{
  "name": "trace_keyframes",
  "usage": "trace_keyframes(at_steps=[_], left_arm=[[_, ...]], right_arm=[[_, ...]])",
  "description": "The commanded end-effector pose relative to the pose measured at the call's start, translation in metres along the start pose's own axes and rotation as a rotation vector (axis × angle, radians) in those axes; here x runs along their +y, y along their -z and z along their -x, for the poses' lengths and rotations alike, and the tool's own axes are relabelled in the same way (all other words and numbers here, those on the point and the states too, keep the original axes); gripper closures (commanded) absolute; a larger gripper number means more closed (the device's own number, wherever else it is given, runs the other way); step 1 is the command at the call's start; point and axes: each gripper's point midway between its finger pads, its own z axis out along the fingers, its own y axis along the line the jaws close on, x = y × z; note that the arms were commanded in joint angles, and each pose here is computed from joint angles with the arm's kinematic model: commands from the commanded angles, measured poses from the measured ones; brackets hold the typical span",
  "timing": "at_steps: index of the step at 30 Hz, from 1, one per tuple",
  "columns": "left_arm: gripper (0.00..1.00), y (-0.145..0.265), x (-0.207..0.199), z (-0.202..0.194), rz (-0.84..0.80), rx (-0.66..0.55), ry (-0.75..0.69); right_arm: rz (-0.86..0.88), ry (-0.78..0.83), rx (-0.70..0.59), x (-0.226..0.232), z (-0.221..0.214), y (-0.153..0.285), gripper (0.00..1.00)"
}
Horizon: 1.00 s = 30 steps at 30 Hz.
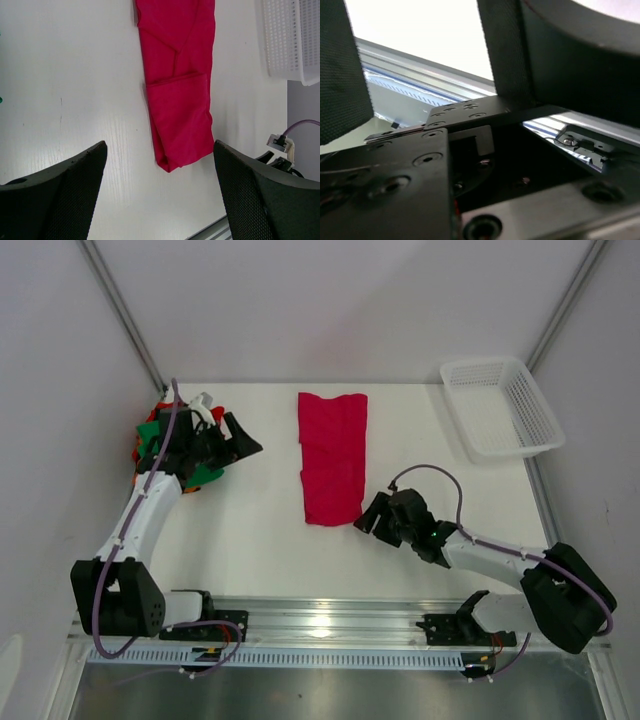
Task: Fold and stack the t-shirts
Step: Grab one side of the 2/3 rectangular tshirt with both arms
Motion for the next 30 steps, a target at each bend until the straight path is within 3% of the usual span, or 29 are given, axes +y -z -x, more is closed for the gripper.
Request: trace_keyframes(at_steps=[1, 25, 27, 28, 30], left_arm=[[0.12, 0.012, -0.018, 0.018, -0.049, -0.066, -0.041], [0.12, 0.029, -0.012, 0.026, 0.034, -0.101, -0.106], [0.12, 0.032, -0.012, 0.028, 0.037, -0.108, -0.114], [0.12, 0.033, -0.013, 0.030, 0.039, -0.115, -0.118], [0.12, 0.034, -0.014, 0.032, 0.040, -0.117, -0.122]], right_arm=[[0.112, -0.042, -0.011, 0.028, 0.003, -0.007, 0.31], [0.143, -0.090, 0.086, 0.033, -0.013, -0.067, 0.34], [0.153, -0.078, 0.089, 0.035, -0.013, -0.068, 0.46], [0.169, -0.074, 0.092, 0.040, -0.011, -0.068, 0.61], [0.175, -0.067, 0.097, 0.041, -0.011, -0.068, 0.75]])
